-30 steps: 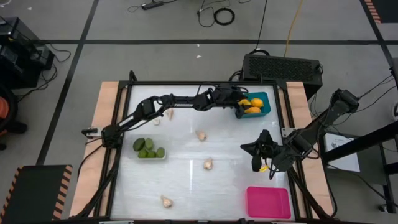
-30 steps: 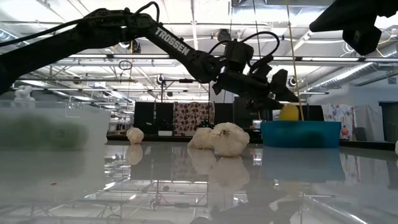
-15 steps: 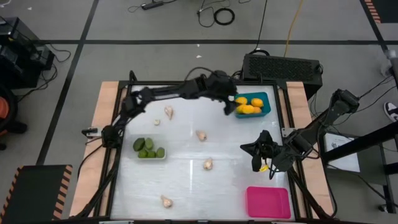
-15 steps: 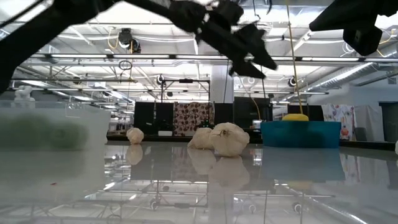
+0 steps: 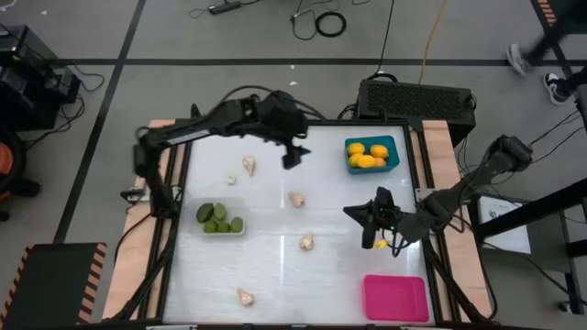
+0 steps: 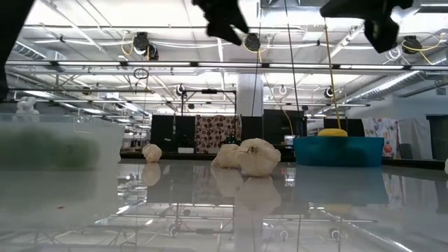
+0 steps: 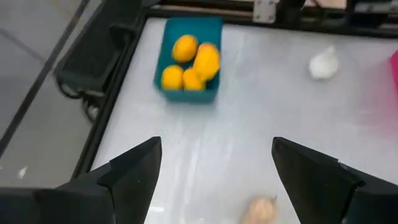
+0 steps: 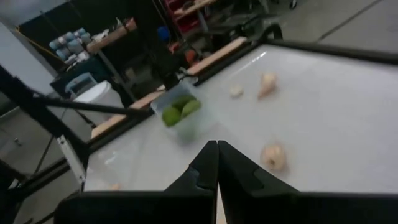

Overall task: Sort produce into baskets
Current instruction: Put the white garlic into the pink bin

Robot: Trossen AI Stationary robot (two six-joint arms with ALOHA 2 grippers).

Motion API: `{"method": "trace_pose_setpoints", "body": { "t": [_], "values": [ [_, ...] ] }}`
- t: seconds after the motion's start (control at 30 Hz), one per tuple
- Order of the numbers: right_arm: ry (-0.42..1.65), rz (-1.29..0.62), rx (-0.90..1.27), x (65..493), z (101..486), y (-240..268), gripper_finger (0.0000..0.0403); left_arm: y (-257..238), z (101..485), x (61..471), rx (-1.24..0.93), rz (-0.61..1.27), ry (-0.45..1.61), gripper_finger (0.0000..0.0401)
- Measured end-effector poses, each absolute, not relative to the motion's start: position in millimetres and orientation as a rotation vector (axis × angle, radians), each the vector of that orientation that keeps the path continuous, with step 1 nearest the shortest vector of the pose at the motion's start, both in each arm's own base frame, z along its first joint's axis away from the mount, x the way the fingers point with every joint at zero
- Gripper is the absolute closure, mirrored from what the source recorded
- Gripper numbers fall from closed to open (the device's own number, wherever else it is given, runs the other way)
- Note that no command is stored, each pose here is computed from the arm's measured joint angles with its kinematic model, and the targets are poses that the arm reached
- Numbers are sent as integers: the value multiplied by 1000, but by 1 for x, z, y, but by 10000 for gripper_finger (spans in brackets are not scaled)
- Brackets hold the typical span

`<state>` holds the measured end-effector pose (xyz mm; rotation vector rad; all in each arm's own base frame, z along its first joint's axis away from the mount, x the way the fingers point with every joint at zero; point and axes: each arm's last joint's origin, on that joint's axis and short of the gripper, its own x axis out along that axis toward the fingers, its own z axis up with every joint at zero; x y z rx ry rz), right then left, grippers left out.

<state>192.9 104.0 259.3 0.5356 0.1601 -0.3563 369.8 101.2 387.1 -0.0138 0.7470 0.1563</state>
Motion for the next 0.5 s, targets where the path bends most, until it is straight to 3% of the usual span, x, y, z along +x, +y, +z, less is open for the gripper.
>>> {"method": "trace_pose_setpoints", "body": {
  "t": [0.17,0.33,0.5],
  "values": [
    [125,-390,488,208,258,98,403,88,371,317,-12,268,745,89],
    [107,-463,469,226,253,80,403,73,357,261,-42,338,547,89],
    [145,-382,506,249,244,57,403,58,351,210,-59,340,443,89]
  ]
}}
